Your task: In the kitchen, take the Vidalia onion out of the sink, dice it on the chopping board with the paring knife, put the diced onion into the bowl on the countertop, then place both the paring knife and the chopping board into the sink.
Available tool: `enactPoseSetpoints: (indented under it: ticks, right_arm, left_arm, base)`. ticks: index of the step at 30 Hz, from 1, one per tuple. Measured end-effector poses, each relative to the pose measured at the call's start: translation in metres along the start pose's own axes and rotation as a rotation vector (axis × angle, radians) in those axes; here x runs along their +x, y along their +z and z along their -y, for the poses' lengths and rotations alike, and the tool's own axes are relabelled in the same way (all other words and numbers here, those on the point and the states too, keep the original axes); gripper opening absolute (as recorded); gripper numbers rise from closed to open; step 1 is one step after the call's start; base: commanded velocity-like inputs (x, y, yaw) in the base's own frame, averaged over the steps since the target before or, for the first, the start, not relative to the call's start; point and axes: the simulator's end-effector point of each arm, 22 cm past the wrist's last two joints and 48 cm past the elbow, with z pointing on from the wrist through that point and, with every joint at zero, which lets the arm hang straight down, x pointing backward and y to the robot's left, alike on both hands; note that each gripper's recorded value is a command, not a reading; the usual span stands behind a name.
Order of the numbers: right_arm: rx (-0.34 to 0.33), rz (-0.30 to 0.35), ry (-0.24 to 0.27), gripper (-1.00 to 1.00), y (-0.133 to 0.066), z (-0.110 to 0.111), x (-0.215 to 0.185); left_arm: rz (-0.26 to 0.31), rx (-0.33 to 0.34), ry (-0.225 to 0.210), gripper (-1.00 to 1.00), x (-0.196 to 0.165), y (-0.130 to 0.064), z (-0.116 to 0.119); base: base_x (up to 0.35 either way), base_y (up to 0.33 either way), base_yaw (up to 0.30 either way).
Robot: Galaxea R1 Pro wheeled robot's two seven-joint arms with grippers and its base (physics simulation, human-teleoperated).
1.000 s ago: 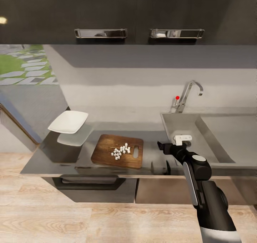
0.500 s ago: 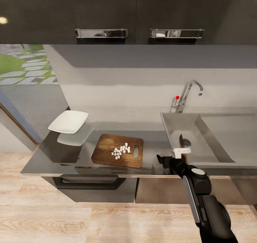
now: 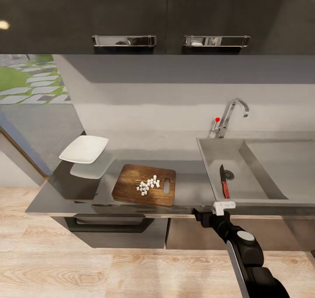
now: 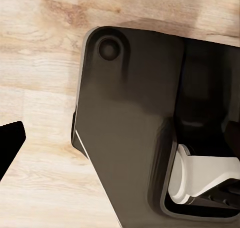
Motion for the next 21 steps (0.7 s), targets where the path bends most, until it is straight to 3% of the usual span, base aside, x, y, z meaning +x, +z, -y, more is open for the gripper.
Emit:
enactPoseSetpoints:
  ticks: [4, 8, 11, 17, 21]
  right_arm:
    - [0.004, 0.036, -0.004, 1.00, -0.001, 0.002, -0.007]
    - [0.003, 0.166, -0.017, 1.00, -0.004, 0.002, -0.035]
    - [0.000, 0.225, -0.024, 1.00, -0.006, -0.001, -0.047]
    - [-0.005, 0.253, -0.030, 1.00, -0.007, -0.002, -0.053]
    - [-0.005, 0.255, -0.029, 1.00, -0.007, -0.002, -0.054]
  left_arm:
    - [0.000, 0.000, 0.000, 1.00, 0.000, 0.000, 0.000]
    - [-0.002, 0.001, -0.001, 1.00, 0.001, 0.000, 0.001]
    - [-0.002, 0.000, 0.000, 1.00, 0.000, 0.000, 0.000]
    - [-0.001, 0.001, -0.001, 1.00, 0.000, 0.000, 0.001]
    - [-0.001, 0.000, -0.001, 1.00, 0.000, 0.000, 0.001]
  base:
    - [0.000, 0.000, 0.000]
    - [0.000, 0.000, 0.000]
    - [0.000, 0.000, 0.000]
    - [0.000, 0.013, 0.000]
    - [0.018, 0.202, 0.000]
